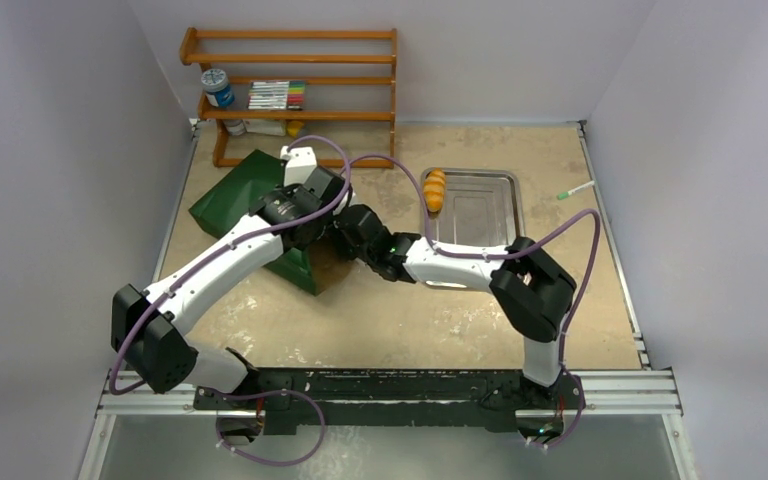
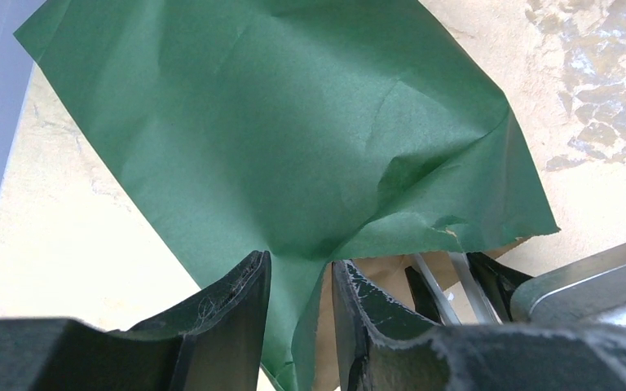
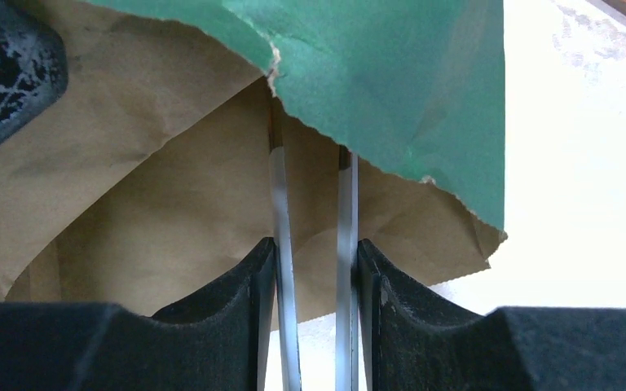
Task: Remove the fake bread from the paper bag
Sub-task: Take out the fake bread from the paper bag.
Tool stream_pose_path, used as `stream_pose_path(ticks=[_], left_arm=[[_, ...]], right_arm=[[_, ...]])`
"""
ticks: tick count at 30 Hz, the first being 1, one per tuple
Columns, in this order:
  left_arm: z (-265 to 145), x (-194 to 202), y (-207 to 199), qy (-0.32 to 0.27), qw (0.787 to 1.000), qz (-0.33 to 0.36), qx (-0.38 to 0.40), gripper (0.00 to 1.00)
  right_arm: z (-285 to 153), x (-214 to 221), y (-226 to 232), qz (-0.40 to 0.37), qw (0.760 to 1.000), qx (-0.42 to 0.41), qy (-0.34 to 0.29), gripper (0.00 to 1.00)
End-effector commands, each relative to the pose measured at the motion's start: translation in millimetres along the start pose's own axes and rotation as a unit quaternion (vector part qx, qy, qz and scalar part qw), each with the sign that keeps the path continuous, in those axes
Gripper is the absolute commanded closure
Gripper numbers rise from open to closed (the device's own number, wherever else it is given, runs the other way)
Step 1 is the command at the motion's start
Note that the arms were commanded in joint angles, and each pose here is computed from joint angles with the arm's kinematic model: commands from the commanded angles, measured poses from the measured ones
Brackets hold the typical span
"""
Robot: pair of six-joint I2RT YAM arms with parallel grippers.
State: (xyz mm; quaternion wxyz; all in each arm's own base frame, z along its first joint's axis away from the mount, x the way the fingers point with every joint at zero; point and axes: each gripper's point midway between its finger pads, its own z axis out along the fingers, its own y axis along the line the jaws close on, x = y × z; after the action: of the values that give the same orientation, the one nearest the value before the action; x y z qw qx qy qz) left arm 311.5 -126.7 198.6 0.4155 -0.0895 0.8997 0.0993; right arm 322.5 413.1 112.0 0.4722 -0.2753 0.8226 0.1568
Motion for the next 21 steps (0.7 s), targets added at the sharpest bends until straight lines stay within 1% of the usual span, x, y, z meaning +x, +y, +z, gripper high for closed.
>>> stream_pose_path(ticks=[1,8,11,13,15,16,17,21], left_arm=[[-22,-1,-40,0.001,0.995,-0.008,0.098,0.66],[-21,-1,-39,0.001,0.995,-0.010,0.097,0.67],[-21,-1,-40,0.001,0.995,-0.012,0.098,0.67],[-21,0,-40,0.001,0.995,-0.012,0.098,0.68],[-21,-1,-40,0.000,0.995,-0.013,0.097,0.68],[-22,-2,-40,-0.001,0.995,-0.015,0.097,0.68],[-21,-2,-39,-0.002,0.995,-0.015,0.096,0.68],[-21,-3,-40,-0.005,0.995,-0.020,0.095,0.68]], right_arm=[[12,1,19,-0.015,1.000,-0.024,-0.005,0.60],[25,4,19,-0.021,1.000,-0.013,0.000,0.59],[31,5,15,-0.025,1.000,0.001,0.005,0.63],[34,5,11,-0.027,0.999,0.015,0.011,0.71],[36,9,7,-0.028,0.999,0.029,0.019,0.87],[37,11,5,-0.030,0.999,0.036,0.024,0.97],[37,12,4,-0.030,0.998,0.040,0.028,1.00],[30,16,1,-0.025,0.998,0.044,0.034,1.00]])
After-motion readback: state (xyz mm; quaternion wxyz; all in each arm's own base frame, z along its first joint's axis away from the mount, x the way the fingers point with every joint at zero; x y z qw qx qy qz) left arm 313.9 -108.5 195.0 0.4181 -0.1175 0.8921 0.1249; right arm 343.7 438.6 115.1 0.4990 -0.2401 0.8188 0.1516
